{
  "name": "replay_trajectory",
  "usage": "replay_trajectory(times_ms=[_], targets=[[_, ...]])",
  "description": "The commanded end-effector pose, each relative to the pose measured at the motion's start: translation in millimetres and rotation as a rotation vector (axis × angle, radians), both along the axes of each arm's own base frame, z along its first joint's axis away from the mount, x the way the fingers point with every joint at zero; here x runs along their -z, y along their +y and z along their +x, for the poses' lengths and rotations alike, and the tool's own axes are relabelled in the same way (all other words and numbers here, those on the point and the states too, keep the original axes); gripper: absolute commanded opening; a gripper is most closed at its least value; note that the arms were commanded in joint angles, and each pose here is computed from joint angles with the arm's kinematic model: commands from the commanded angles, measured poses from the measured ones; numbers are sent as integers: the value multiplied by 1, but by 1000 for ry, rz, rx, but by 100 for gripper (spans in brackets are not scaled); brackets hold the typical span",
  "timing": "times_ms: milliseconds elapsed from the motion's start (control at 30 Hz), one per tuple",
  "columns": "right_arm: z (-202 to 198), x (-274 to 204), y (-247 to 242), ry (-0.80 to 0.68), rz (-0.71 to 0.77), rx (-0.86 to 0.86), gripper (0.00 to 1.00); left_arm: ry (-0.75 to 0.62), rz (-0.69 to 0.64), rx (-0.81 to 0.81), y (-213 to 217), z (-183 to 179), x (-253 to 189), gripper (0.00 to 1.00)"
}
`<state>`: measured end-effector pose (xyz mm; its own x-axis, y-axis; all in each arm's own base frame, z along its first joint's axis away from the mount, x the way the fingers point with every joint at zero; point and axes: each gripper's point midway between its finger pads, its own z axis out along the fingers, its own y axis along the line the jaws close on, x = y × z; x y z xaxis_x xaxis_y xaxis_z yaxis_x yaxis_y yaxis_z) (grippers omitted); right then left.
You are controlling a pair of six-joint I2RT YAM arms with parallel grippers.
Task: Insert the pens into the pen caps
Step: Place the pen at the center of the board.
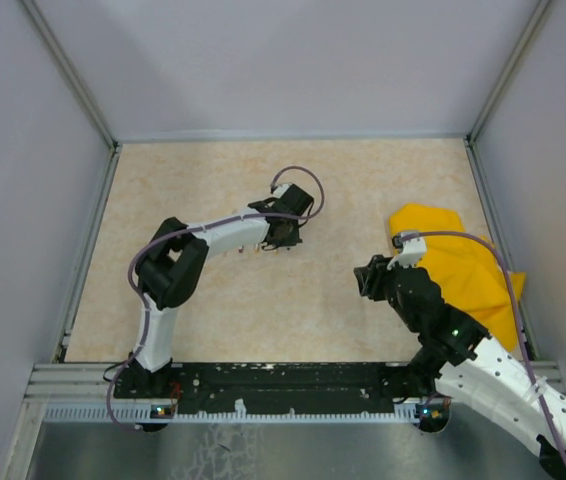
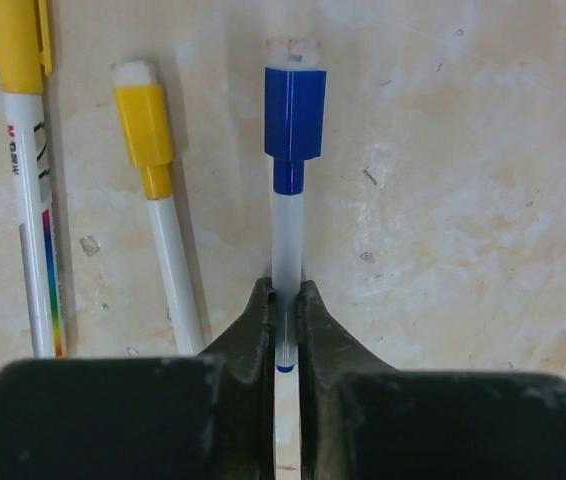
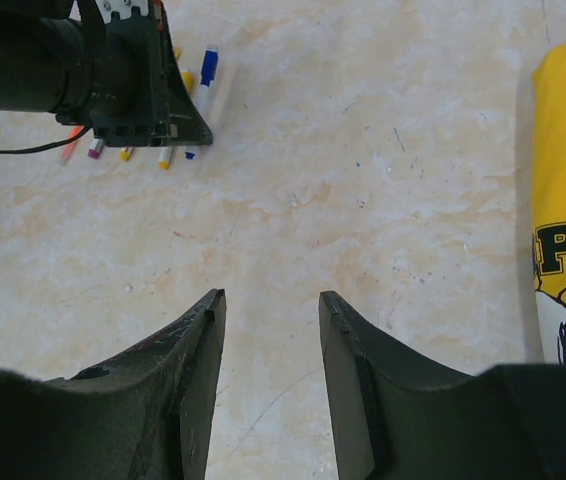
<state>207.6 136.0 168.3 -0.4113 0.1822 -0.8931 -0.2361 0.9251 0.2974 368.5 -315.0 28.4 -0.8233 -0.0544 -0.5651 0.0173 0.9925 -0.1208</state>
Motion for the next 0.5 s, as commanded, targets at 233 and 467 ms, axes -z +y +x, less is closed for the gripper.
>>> replay_trajectory(times_ms=[233,467], targets=[[2,-9,3,-19,6,-10,43,-10,-20,6,-13,8,6,21],[4,-11,3,-14,11,5,43,-12,-24,2,-7,2,-1,30]])
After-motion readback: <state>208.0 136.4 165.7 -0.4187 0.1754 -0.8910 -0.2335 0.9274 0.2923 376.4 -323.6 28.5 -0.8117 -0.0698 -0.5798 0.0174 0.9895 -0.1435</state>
